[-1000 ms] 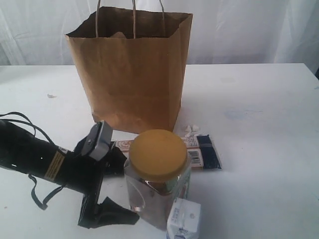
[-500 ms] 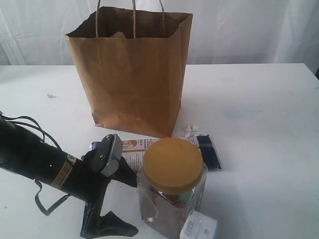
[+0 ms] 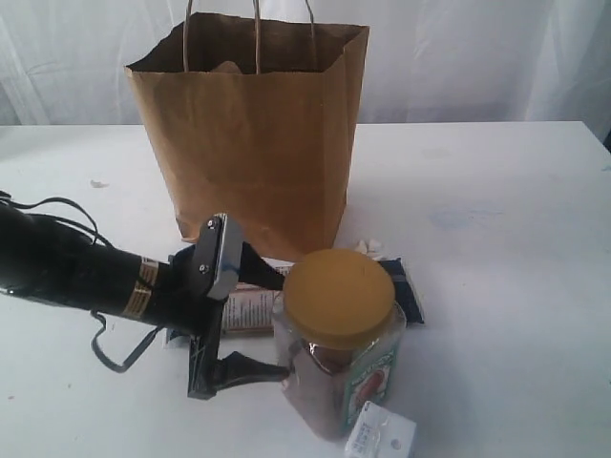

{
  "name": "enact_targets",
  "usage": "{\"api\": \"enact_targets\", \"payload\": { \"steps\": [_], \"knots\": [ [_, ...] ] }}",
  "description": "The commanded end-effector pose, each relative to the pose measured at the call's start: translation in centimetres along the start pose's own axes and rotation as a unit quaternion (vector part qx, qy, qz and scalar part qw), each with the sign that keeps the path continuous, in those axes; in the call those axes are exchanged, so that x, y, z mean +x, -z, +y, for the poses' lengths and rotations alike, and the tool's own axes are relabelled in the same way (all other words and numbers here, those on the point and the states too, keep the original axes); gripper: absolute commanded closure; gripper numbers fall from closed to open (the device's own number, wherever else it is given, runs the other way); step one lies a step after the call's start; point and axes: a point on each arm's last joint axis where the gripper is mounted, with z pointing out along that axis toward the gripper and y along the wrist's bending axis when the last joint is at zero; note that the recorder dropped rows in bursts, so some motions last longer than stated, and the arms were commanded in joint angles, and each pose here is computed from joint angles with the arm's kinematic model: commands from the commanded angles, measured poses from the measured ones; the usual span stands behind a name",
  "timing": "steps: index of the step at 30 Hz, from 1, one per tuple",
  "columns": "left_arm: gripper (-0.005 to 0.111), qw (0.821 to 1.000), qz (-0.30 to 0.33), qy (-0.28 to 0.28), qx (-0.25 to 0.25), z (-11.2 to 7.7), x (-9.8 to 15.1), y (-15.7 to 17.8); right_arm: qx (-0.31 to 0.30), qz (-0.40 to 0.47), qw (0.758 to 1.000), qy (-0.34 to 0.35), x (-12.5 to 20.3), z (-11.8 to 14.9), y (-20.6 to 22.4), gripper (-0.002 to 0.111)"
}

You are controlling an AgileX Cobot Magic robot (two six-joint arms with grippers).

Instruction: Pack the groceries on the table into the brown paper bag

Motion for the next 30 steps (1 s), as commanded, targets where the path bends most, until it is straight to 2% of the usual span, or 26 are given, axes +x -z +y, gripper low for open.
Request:
{"api": "enact_targets", "payload": {
  "steps": [1, 4, 7, 16, 20, 26, 30],
  "knots": [
    [0.002, 0.998, -0.064, 0.009, -0.003, 1.7, -2.5, 0.0, 0.000, -0.006, 1.000, 0.000, 0.0, 0.0, 0.0, 0.108],
    [0.002, 0.995, -0.086, 0.039, 0.015, 2.3, -3.5, 0.1, 0.000, -0.006, 1.000, 0.000, 0.0, 0.0, 0.0, 0.108],
    [0.002, 0.996, -0.056, 0.037, 0.055, 2.2, -3.5, 0.2, 0.000, -0.006, 1.000, 0.000, 0.0, 0.0, 0.0, 0.108],
    [0.002, 0.996, -0.058, 0.032, 0.065, 2.1, -3.5, 0.2, 0.000, -0.006, 1.000, 0.000, 0.0, 0.0, 0.0, 0.108],
    [0.002, 0.996, -0.064, 0.024, 0.057, 2.4, -4.4, 0.7, 0.000, -0.006, 1.000, 0.000, 0.0, 0.0, 0.0, 0.108],
    [0.002, 0.998, -0.035, 0.051, -0.005, 3.5, -6.2, 3.5, 0.000, -0.006, 1.000, 0.000, 0.0, 0.0, 0.0, 0.108],
    [0.002, 0.996, -0.052, 0.072, -0.012, 3.3, -8.1, 5.2, 0.000, -0.006, 1.000, 0.000, 0.0, 0.0, 0.0, 0.108]
  ]
}}
